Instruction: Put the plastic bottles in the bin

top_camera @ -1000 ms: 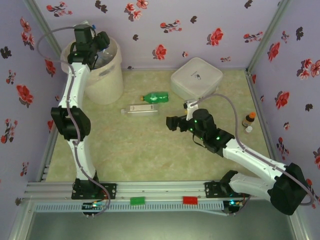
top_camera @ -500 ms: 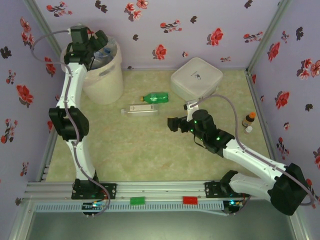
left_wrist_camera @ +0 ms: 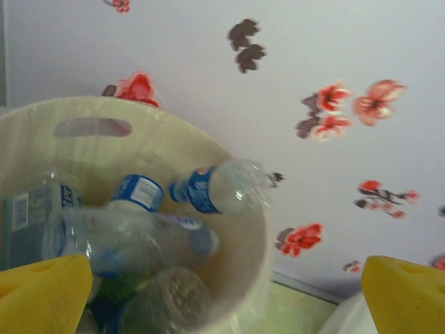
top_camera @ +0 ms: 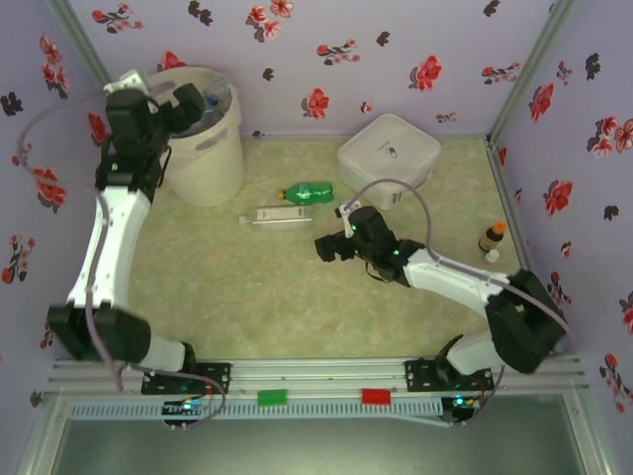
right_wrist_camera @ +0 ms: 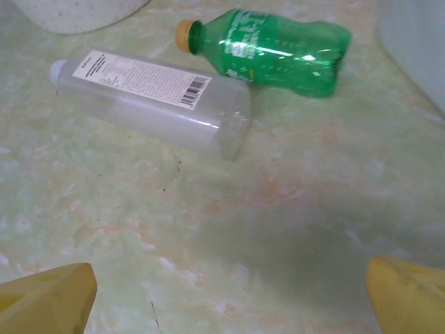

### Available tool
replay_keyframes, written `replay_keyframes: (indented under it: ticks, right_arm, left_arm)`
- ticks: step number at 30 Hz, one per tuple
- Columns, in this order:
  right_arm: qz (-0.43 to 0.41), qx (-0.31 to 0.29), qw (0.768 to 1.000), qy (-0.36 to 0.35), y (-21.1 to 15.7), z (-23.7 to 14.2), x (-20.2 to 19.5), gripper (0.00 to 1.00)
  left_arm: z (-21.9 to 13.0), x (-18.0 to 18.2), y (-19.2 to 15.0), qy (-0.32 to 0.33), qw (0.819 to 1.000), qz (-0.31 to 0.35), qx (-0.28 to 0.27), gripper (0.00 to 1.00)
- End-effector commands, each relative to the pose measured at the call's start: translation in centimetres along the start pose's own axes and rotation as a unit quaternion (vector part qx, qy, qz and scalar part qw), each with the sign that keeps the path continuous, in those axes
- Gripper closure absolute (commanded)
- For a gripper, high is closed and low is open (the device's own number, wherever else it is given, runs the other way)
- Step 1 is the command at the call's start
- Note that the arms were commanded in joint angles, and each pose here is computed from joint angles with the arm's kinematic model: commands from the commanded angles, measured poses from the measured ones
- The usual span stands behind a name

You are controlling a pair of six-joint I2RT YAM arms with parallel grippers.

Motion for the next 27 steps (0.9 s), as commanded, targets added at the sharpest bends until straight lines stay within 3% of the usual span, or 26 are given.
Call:
replay_keyframes:
  ticks: [1,5,9,13,18,27]
  right_arm:
    - [-0.027,-0.013,0.999,0.040,2.2,1.6,1.4,0.00]
    - [-0.038,0.003,0.998,0.057,3.5,4.1,2.3,0.00]
    - [-0.048,0.006,0.995,0.083,5.8,6.6,3.5,0.00]
    - [-0.046,0.002,0.993,0.112,6.7,9.0,4.4,0.00]
    - [-0.055,0.010,0.992,0.111,6.9,12.3,3.6,0.00]
    - [-0.059,0.072,0.985,0.143,5.8,15.8,3.4,0.00]
  left_arm:
    - [-3.4,-0.9,-2.7,-0.051,0.999,0.012,-0.009,0.00]
    - [-6.8,-0.1,-9.3,-0.076,0.996,-0.027,0.038,0.00]
    - [-8.1,1.9,-17.0,-0.084,0.986,-0.115,0.087,0.00]
    - [-8.2,4.9,-23.1,-0.040,0.977,-0.154,0.142,0.00]
    - [-8.0,6.9,-25.4,-0.006,0.975,-0.148,0.163,0.00]
    - [-7.9,10.6,-26.6,0.042,0.967,-0.209,0.142,0.00]
Point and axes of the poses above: each hand's point on the last joint's axis, 136 mm out from that joint toward the fingers, its own z axis out along the fingers, its own x axis along the line the jaws close on, y = z × x, the point moved 3 cm from there along -z, back along the fingers, and after that the axes turned 4 degrees about -z, right-handed, at the moved point
